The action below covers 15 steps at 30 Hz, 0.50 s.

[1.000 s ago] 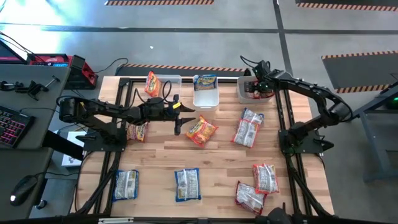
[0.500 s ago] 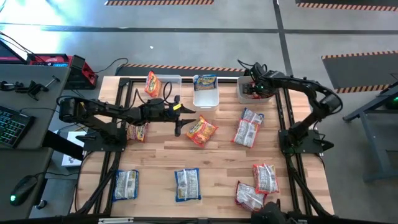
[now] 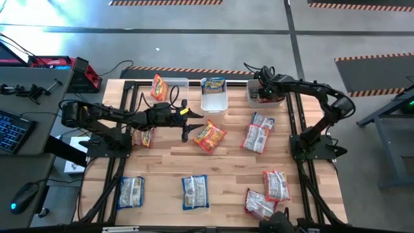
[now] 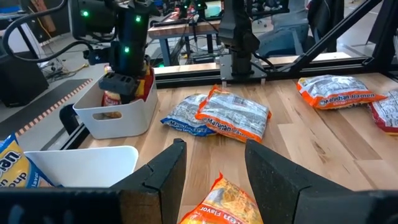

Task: Sort Maruchan noodles
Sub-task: Put the middle red noodle pack into the gray bin

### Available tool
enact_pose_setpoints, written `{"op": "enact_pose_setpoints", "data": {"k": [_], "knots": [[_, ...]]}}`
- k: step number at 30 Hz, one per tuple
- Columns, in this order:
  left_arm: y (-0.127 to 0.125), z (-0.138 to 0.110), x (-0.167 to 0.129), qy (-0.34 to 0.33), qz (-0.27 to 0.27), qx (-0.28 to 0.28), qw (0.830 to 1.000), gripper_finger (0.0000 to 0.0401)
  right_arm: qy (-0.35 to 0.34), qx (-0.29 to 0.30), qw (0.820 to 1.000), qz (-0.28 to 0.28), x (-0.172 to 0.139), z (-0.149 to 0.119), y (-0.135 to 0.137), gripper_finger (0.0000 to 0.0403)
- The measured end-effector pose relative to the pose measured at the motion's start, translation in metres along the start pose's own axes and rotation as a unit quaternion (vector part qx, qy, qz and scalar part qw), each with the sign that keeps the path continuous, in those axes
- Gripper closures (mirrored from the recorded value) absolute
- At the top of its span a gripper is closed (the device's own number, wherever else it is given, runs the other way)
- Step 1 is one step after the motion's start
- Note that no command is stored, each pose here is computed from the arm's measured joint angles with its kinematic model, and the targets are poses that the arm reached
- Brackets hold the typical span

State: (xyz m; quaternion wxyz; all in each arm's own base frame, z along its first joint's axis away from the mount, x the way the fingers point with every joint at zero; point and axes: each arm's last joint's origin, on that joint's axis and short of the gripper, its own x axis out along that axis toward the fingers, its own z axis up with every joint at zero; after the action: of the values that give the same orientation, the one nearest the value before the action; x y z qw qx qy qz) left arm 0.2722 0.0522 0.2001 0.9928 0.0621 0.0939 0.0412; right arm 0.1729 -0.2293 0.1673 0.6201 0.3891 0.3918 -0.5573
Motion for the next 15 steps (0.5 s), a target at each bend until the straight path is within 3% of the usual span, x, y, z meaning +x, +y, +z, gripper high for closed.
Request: {"op": "enact_pose_setpoints", "data": {"k": [9,15], "knots": [[0.000,0.000,0.000,0.000,0.000,0.001,1.000,0.0247,-0.011,-0.036,0.999,-0.011,-0.038,0.011,-0.003,0.0396],[0.000,0.000,0.000,0.000,0.000,0.001,1.000,0.0247,-0.005,-0.099,0.994,-0.036,-0.060,0.025,-0.001,0.0399]]}}
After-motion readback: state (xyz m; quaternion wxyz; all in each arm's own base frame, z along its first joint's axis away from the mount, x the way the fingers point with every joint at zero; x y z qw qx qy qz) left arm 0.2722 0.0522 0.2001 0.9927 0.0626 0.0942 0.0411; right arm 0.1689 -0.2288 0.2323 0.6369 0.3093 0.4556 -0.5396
